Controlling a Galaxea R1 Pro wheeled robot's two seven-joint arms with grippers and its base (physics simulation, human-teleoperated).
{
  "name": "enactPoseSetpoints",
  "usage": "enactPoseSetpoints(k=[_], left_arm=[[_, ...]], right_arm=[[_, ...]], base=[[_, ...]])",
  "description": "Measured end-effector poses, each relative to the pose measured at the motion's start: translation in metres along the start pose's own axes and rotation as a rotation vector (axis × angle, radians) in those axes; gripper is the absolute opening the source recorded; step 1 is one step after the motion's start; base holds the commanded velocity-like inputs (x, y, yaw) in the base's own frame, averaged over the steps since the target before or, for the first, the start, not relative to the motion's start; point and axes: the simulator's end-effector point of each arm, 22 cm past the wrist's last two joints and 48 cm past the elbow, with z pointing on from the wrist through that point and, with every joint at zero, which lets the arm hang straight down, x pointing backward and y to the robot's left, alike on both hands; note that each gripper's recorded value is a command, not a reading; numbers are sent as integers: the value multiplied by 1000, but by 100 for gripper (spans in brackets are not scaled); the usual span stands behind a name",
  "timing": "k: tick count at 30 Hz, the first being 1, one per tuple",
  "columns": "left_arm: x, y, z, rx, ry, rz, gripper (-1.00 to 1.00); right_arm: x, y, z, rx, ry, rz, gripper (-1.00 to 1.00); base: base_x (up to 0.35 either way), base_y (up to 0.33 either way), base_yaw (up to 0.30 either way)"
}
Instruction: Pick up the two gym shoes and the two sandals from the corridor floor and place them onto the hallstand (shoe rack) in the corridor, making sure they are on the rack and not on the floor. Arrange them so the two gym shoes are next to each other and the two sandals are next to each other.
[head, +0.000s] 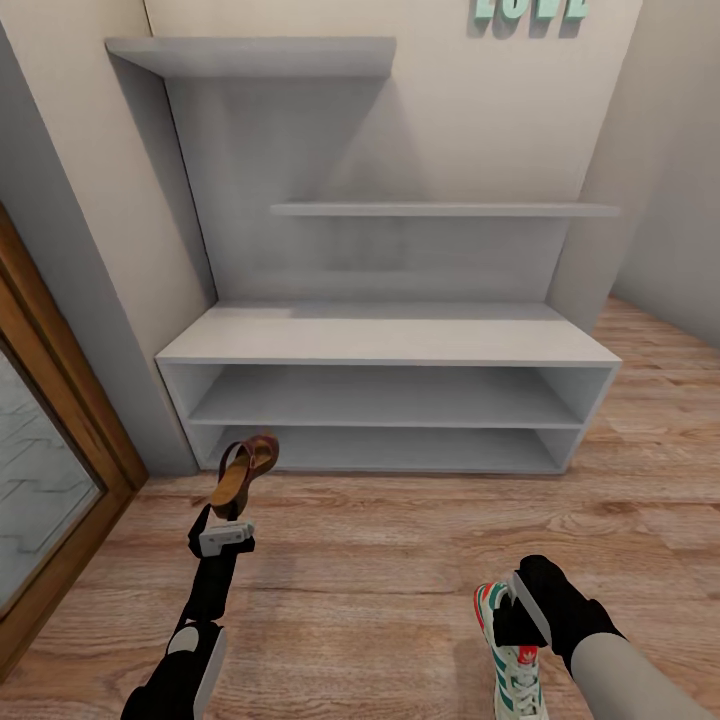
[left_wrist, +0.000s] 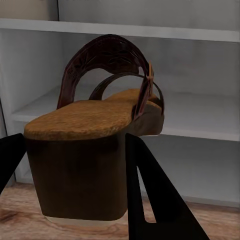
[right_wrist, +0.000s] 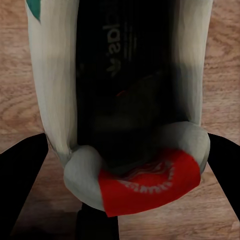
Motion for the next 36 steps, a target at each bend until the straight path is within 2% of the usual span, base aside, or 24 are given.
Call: enactPoseSetpoints(k=[18, 28, 36], left_arm=[[0, 0, 0, 0, -1, 0, -100], [-24, -2, 2, 3, -37, -3, -100], [-24, -2, 2, 2, -37, -3, -100]], right_arm=[[0, 0, 0, 0, -1, 0, -100], [-9, -1, -19, -1, -38, 3, -100], [-9, -1, -19, -1, -38, 3, -100]], base=[[0, 0, 0], [0, 0, 0], [0, 0, 0]])
